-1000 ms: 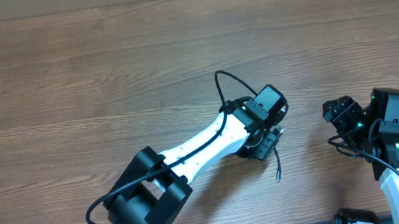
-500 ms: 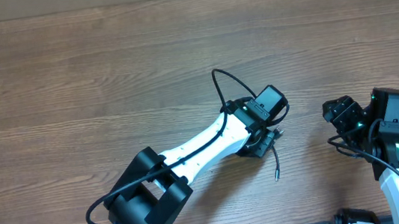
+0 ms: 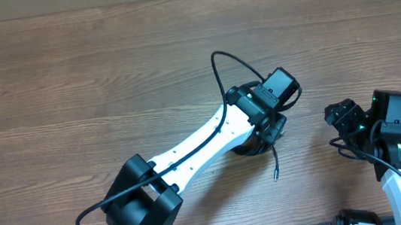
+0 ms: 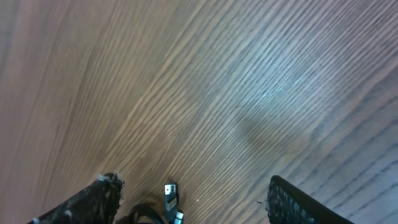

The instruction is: Untangle cables

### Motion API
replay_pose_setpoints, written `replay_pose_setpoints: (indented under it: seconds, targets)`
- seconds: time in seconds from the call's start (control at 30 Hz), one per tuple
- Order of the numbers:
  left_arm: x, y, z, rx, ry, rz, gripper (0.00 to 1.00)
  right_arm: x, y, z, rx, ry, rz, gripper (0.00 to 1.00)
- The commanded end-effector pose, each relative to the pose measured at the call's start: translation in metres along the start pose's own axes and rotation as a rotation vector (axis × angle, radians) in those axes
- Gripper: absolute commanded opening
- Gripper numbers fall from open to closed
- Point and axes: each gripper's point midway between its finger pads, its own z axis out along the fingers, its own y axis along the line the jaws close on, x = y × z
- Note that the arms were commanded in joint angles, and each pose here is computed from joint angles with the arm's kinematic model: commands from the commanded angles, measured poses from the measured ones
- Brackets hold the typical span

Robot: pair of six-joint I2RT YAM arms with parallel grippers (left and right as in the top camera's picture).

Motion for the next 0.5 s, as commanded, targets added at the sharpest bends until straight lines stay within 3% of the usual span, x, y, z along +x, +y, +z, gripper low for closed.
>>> replay_pose_setpoints:
  seconds: [0.0,0.47]
  targets:
    - [0.022,-0.006,0.009,0.044,0.063,-0.111,0.62,-0.012,0.003,-0.007,-0.001,-0.05,0.001,0.74]
    - [0.052,0.001,0.055,0.047,0.058,-0.148,0.63,-0.012,0.003,-0.007,-0.001,-0.05,0.001,0.74]
